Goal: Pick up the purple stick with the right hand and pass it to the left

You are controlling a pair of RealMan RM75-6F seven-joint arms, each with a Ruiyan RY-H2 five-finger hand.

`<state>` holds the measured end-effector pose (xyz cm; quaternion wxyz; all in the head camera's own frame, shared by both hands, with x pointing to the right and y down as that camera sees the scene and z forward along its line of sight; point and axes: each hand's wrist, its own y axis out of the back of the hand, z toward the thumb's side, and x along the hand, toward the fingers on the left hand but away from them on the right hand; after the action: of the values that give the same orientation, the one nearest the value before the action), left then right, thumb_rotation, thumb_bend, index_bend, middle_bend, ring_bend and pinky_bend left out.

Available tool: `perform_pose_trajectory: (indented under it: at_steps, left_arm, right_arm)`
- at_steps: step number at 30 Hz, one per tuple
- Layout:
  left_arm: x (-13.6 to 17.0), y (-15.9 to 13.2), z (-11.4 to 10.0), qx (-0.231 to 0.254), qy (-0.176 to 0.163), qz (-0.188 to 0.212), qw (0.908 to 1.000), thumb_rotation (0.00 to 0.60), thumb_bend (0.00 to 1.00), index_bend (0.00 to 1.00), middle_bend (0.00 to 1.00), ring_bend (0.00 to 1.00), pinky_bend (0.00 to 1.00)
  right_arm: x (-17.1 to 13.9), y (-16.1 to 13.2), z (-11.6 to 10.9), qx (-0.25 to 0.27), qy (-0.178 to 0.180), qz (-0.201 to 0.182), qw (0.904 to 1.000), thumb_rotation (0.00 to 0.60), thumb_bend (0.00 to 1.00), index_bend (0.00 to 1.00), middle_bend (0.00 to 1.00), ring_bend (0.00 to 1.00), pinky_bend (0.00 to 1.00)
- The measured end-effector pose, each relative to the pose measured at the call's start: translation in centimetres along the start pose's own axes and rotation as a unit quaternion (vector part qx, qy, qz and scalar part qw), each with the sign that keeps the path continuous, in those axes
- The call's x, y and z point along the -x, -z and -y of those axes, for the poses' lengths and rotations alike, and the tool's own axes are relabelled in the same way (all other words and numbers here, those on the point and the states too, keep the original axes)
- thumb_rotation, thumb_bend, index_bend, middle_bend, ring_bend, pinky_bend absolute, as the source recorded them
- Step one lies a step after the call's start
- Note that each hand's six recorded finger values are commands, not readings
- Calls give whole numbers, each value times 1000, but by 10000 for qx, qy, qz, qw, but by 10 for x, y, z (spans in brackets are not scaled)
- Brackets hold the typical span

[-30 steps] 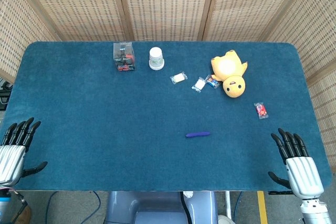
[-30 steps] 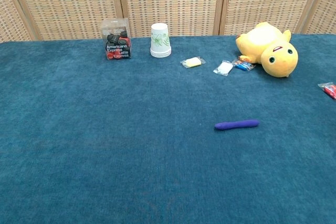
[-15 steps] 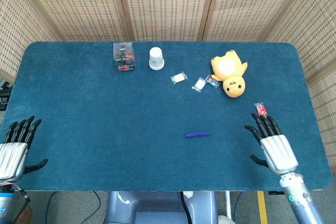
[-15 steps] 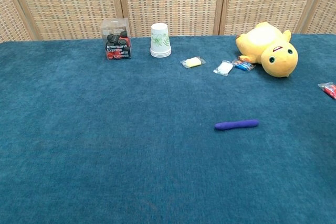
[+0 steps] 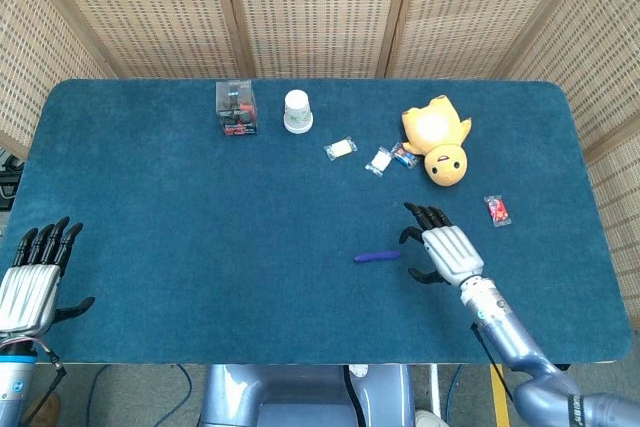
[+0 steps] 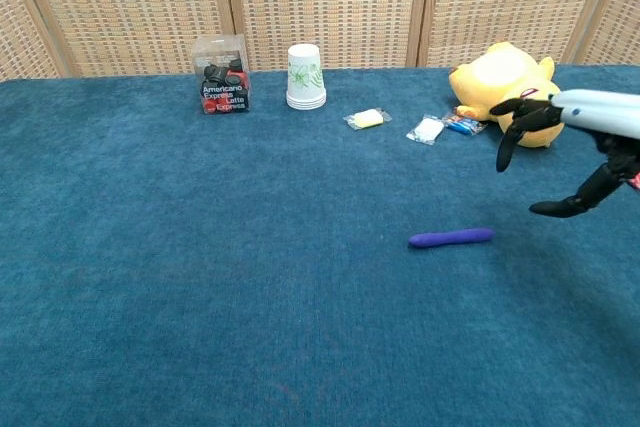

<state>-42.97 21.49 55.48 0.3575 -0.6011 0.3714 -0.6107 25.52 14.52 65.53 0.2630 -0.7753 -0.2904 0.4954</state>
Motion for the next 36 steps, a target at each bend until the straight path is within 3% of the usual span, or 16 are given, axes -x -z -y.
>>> perform_pose_trajectory:
  at_steps: [7, 15, 36]
  left_arm:
    - [-3, -1, 6, -1, 141, 18, 9999, 600, 0, 0, 0, 0, 0]
    - [-4, 0, 7, 6, 170, -3, 9999, 600, 0, 0, 0, 0, 0]
    - [-5, -2, 8, 15, 199, 41, 9998, 600, 0, 0, 0, 0, 0]
  right_arm:
    - [26, -3, 23, 102, -228, 215, 9995, 600, 433, 437, 0, 0, 0]
    - [43, -1, 40, -64, -249, 366, 9990, 600, 476, 451, 0, 0, 0]
    - [61, -19, 71, -204, -377, 399, 9983, 600, 485, 482, 0, 0, 0]
